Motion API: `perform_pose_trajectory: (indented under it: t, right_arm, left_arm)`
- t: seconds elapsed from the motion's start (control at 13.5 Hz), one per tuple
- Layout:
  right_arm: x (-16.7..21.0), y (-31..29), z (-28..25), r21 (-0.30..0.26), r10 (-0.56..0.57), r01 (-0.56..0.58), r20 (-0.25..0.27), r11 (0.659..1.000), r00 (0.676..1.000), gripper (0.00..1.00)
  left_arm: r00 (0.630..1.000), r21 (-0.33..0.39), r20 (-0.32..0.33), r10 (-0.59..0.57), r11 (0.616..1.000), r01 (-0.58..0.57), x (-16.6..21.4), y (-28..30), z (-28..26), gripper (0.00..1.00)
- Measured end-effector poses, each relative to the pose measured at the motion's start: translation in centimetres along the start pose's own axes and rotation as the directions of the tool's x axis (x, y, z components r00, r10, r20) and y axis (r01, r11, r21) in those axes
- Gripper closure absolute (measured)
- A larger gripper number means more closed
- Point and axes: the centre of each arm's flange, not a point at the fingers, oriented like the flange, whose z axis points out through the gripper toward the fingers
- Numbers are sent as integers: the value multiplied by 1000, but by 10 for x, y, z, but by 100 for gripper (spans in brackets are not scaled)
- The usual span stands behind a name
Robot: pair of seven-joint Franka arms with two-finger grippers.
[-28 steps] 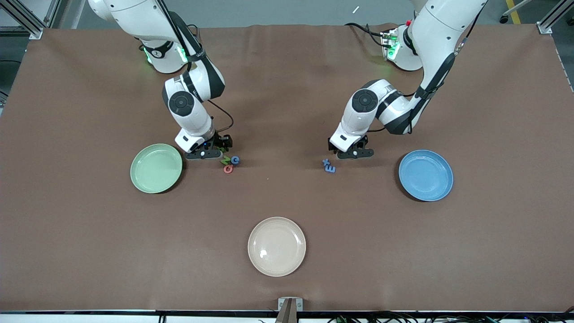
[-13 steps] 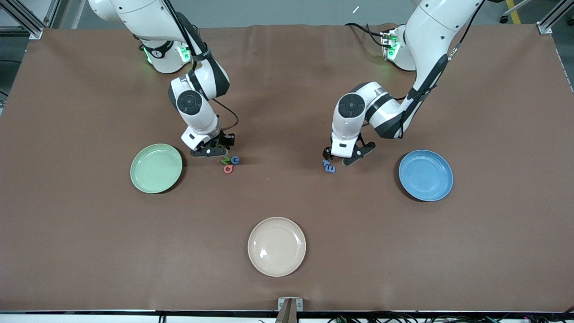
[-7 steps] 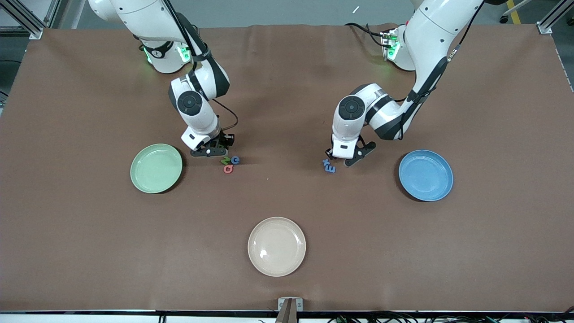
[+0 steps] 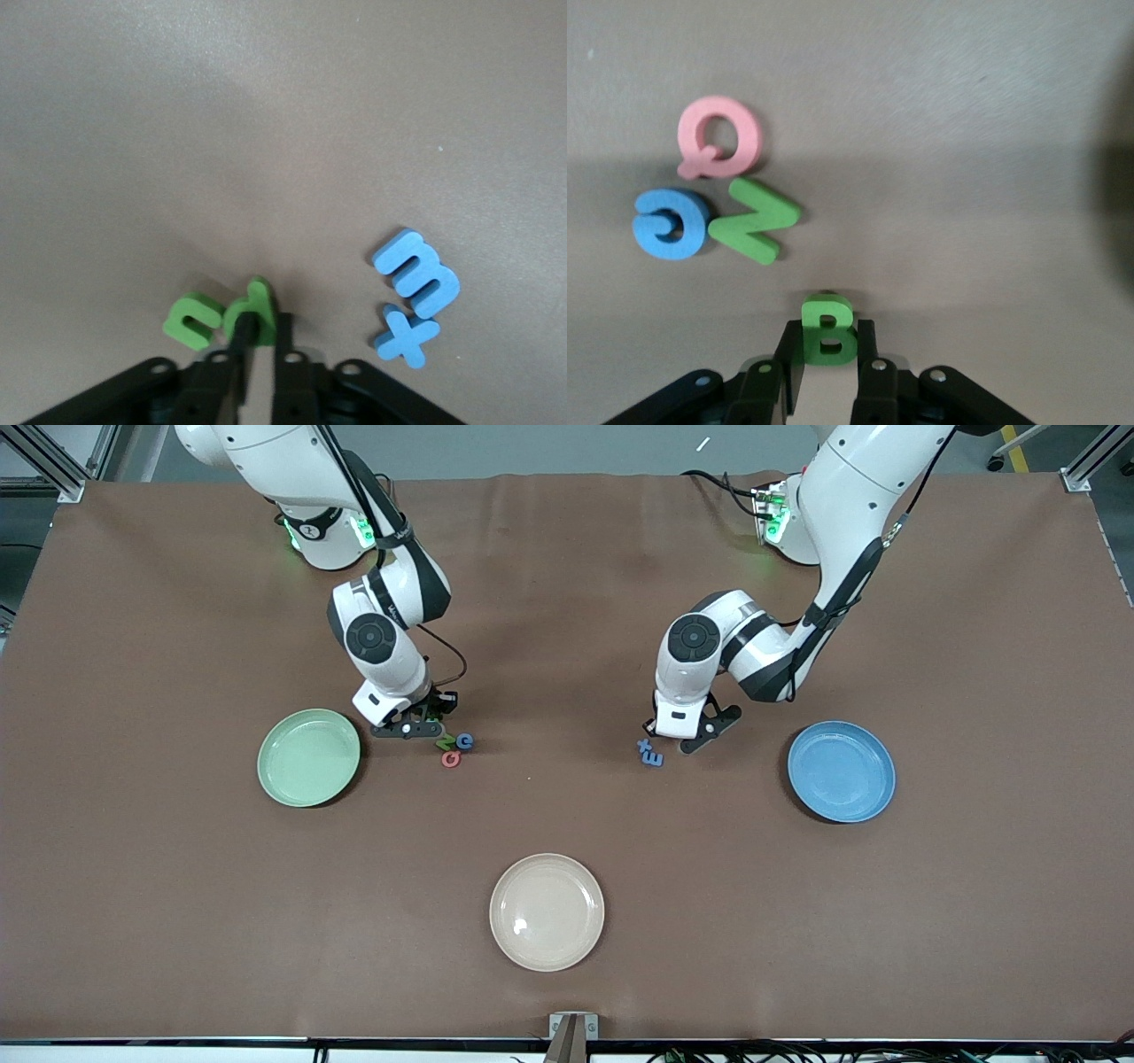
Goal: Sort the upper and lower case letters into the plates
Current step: 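Grasp the green B with the right gripper, then carry the B onto the green plate and open the right gripper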
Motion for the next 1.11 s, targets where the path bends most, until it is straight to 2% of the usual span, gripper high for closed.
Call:
perform_pose_trajectory:
  t: [0.15, 0.22, 0.45, 0.67, 0.82, 1.11]
  right_arm:
    - [17, 12, -27, 6, 8, -8, 26, 1000, 1000, 72]
    - [26, 25, -42, 17, -5, 5, 25, 1000, 1000, 72]
    - [52, 91, -63, 47, -82, 82, 8, 996, 997, 72]
    - [69, 181, -59, 67, -178, 177, 9, 982, 984, 72]
    - [71, 220, -54, 77, -201, 200, 9, 977, 980, 72]
    - [70, 230, -30, 75, -203, 201, 31, 977, 979, 72]
  left_arm:
    - [1000, -1, 0, 0, 1000, 0, 0, 0, 0, 93]
    - [1000, -2, 0, -1, 1000, 1, 1, 1, 0, 92]
    - [1000, -4, -1, -4, 1000, 4, 3, 1, -1, 65]
    - [1000, -4, -1, -8, 1000, 8, 5, 1, -1, 36]
    - [1000, -6, -2, -11, 1000, 11, 7, 1, -2, 18]
    - [998, -6, -4, 65, 998, -65, 10, 1, -2, 17]
